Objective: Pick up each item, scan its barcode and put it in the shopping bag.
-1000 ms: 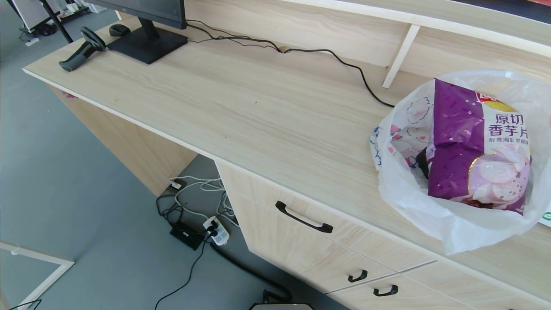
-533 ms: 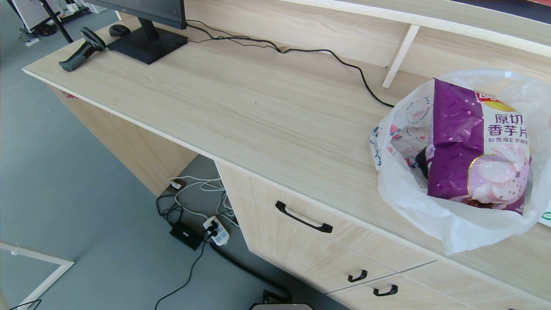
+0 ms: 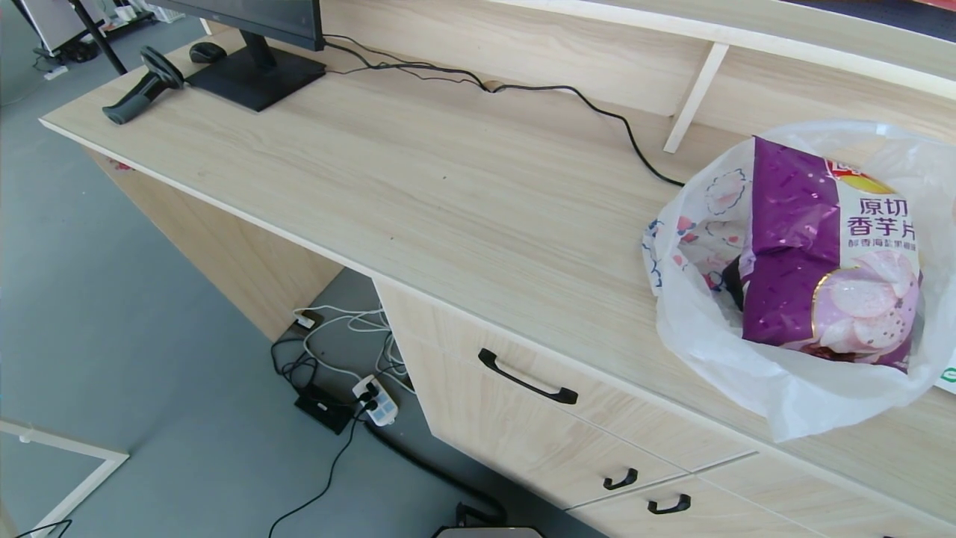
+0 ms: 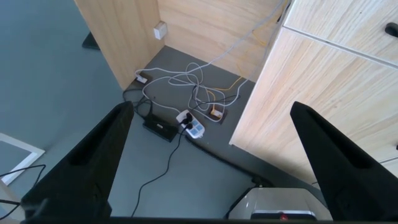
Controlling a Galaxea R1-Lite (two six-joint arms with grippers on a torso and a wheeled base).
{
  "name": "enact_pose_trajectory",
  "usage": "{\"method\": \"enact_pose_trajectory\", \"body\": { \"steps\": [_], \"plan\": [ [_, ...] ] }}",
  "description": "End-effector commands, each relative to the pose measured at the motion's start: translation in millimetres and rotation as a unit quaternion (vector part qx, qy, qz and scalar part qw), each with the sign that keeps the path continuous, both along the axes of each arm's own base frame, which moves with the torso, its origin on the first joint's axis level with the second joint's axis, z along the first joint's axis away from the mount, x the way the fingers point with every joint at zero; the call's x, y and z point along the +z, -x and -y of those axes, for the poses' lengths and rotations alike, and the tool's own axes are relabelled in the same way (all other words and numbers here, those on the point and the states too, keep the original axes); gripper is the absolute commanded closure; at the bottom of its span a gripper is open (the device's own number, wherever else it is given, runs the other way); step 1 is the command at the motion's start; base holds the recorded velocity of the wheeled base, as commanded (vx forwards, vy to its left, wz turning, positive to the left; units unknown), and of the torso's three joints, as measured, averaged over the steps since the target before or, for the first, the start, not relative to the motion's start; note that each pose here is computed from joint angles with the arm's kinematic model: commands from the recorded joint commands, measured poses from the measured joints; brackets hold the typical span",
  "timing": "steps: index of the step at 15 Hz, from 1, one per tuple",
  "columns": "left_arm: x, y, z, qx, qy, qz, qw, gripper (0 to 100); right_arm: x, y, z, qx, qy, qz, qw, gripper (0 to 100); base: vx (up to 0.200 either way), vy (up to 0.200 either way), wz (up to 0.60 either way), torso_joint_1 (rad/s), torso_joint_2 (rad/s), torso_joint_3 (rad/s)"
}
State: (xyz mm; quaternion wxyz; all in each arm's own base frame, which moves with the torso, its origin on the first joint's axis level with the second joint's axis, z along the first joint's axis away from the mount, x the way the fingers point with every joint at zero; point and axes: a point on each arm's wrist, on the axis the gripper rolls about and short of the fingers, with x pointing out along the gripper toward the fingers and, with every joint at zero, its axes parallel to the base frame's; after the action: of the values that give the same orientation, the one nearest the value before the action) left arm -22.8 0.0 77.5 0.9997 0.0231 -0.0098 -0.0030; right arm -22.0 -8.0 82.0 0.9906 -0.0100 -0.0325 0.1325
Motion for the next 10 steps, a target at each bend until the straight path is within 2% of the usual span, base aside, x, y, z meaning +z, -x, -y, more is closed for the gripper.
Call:
{"method": "enact_pose_trajectory", "body": {
  "steps": [1, 6, 9, 10],
  "plan": [
    [0.1, -0.1, 0.0, 0.000, 0.001, 0.000, 1.0000, 0, 0.2, -1.6, 0.7, -0.038, 0.014, -0.015, 0.999, 0, 0.000, 0.000, 0.00, 0.000, 0.00, 0.000],
    [-0.1, 0.0, 0.0, 0.000, 0.001, 0.000, 1.0000, 0, 4.4, -10.0, -3.9, -0.108, 0.042, -0.093, 0.989, 0, 0.000, 0.000, 0.00, 0.000, 0.00, 0.000],
    [-0.1, -0.1, 0.0, 0.000, 0.002, -0.001, 1.0000, 0, 2.9, -1.9, -6.1, -0.217, 0.023, -0.053, 0.975, 0, 0.000, 0.000, 0.00, 0.000, 0.00, 0.000],
    [-0.1, -0.1, 0.0, 0.000, 0.002, -0.001, 1.0000, 0, 1.9, -2.2, -5.9, -0.217, 0.021, -0.052, 0.974, 0, 0.000, 0.000, 0.00, 0.000, 0.00, 0.000]
  ]
}}
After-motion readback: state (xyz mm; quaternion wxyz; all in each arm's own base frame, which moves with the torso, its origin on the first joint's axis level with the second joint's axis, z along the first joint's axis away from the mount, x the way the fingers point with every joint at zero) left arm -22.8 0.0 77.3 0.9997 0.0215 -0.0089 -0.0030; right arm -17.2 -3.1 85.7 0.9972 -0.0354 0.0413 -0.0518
